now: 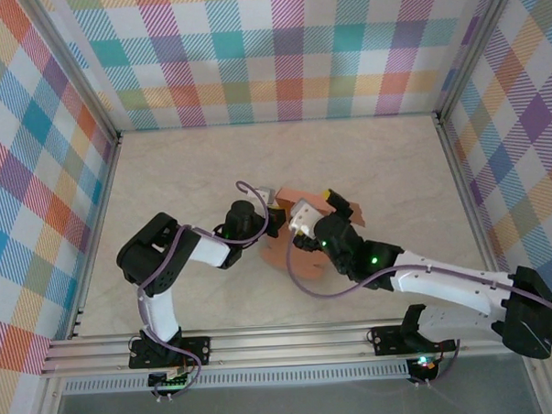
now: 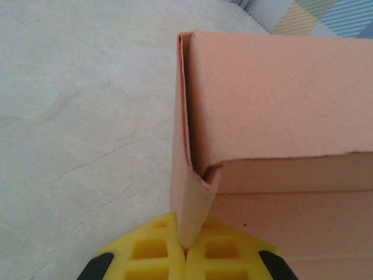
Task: Fold the paper box
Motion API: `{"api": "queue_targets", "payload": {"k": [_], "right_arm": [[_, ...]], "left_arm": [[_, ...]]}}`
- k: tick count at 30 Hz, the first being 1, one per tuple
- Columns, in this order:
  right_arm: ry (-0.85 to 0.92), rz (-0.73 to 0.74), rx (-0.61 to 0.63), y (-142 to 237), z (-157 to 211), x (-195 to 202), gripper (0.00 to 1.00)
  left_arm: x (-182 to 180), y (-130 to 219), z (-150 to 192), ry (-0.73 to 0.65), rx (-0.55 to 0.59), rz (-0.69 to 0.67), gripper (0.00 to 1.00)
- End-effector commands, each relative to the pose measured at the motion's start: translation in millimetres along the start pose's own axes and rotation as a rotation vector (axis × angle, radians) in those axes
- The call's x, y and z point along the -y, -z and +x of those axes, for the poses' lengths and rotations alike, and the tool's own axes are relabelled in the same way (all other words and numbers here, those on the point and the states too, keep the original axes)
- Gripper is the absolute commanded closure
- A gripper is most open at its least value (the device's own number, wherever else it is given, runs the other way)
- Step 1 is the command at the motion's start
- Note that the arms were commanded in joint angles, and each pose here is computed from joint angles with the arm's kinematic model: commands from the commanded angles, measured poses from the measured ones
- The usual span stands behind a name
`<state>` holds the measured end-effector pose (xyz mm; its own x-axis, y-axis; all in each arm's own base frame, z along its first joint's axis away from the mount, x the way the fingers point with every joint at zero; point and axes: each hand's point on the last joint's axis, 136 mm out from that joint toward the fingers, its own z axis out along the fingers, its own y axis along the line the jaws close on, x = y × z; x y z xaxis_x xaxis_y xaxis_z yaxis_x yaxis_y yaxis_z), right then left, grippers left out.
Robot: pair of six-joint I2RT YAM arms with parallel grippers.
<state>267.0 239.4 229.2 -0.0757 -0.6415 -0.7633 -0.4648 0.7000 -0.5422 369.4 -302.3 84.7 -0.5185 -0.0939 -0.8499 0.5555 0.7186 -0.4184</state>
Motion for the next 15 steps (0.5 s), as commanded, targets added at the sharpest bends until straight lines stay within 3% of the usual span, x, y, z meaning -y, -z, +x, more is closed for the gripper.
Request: {"api": "queue_targets", "payload": {"k": [1,5,10,15], "right_arm": [[-0.233,-0.039,-0.019,6,-9,18,0.0],[-0.437,-0.024,-0.031,6,-12,48,0.0],[-0.698,-0.038,-0.097,1,5,81,0.0],[-0.935,-0.07,-0.187,-9,32,102,0.01]], "left_arm": [[7,5,-27,0.035,0.042,0.021,1.0],[-5,12,-28,-0.015,-0.044,-0.055,1.0],[-22,31,-23,-0.166,-0.335,-0.208,1.0],[-23,62,-24,-0.308,-0.61,-0.265,1.0]]}}
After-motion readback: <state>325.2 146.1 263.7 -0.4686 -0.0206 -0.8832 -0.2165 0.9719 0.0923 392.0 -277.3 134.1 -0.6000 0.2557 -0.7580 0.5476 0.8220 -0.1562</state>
